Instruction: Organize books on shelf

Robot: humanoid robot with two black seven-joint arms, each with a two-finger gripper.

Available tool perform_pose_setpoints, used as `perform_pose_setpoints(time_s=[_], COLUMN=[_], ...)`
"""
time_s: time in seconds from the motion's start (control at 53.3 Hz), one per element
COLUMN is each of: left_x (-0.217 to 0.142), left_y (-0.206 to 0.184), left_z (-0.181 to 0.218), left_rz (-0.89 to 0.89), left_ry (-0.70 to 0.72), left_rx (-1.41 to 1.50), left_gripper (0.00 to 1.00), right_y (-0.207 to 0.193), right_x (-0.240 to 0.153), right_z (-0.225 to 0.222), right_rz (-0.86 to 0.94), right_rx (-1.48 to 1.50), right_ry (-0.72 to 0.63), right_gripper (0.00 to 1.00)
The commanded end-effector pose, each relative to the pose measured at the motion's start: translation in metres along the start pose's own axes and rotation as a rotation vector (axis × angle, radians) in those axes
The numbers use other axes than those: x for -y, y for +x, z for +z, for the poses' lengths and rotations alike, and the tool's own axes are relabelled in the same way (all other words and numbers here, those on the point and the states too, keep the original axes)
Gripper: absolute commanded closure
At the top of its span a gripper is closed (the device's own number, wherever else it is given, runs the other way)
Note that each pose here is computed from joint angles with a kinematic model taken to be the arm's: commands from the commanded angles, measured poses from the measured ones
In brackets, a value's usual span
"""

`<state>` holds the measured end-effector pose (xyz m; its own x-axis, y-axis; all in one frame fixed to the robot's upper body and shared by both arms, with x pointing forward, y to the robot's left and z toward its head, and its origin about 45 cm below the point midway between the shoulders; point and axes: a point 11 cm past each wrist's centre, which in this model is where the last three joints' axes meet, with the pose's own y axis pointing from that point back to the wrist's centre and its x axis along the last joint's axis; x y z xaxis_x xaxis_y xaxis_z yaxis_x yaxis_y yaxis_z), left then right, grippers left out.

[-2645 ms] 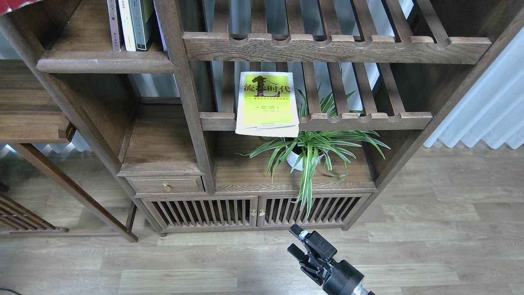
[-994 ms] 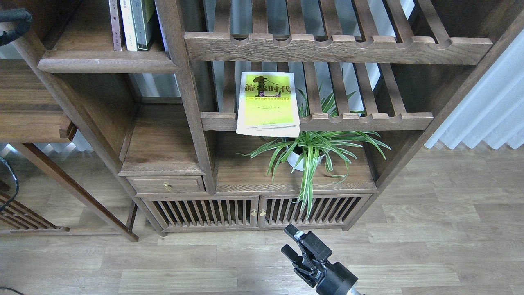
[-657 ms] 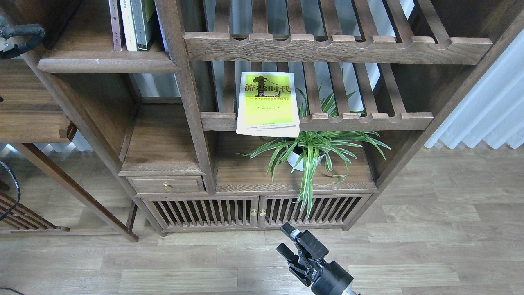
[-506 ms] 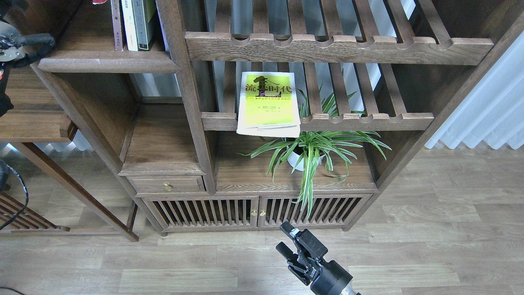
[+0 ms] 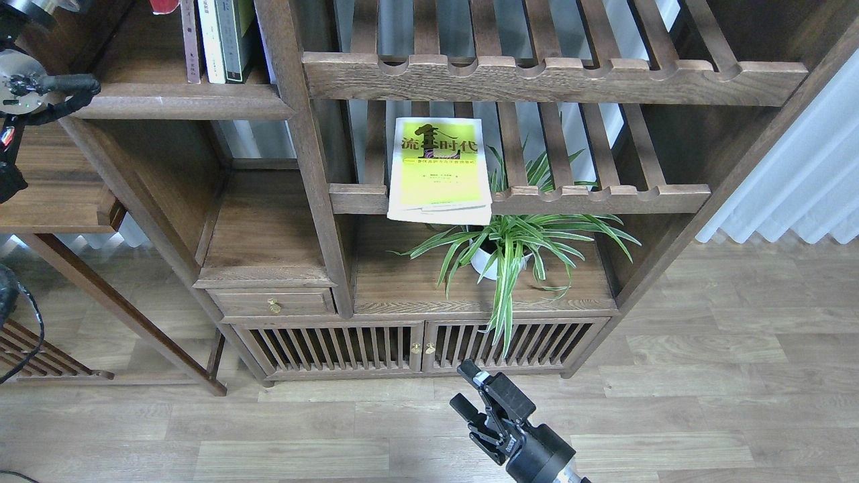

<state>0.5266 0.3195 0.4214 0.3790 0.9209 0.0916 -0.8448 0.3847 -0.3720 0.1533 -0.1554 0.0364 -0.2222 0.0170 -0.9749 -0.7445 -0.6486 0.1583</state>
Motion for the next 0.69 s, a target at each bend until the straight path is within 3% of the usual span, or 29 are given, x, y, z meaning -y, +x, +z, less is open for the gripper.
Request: perform_pose_setpoints(time_s=[0.0,0.188,0.244,0.281,0.394,0.45,0.544,0.675], left_x=[-0.004,-0.007,-0.007,-0.007,-0.008,-0.009,-0.008,-0.008], left_y=[0.0,-0.001,-0.001,-0.001,-0.001,-0.001,-0.004,-0.006], left_z=[-0.007,-0.013,-0.014,-0.014,-0.015,-0.017,-0.018,-0.019], left_rz=[0.0,-0.01,-0.009,-0.009,-0.009,-0.008,-0.01,-0.015], left_ry=[0.016,0.037,0.039,0.039,0.041,0.043,0.042,0.04], left_rx=[0.0,0.018,0.018,0.018,0.017,0.014,0.007,0.003], left_gripper=[0.93,0.9,0.84,0.73,0.53,0.51,0.39,0.38], right_y=[0.0,-0.001,-0.002,-0.002,-0.002,-0.002,-0.002,-0.002], right_x=[0.0,0.0,0.001,0.0,0.0,-0.001,-0.001,-0.001], right_z=[0.0,0.0,0.001,0.001,0.001,0.0,0.0,0.0], right_rz=[0.001,-0.004,-0.008,-0.009,-0.008,-0.007,-0.007,-0.007], right_rx=[0.001,0.001,0.002,0.003,0.003,0.001,0.001,0.001], right_ry=[0.002,0.002,0.001,0.002,0.002,0.004,0.004,0.004], right_gripper=[0.02,0.02,0.02,0.02,0.02,0.02,0.02,0.02])
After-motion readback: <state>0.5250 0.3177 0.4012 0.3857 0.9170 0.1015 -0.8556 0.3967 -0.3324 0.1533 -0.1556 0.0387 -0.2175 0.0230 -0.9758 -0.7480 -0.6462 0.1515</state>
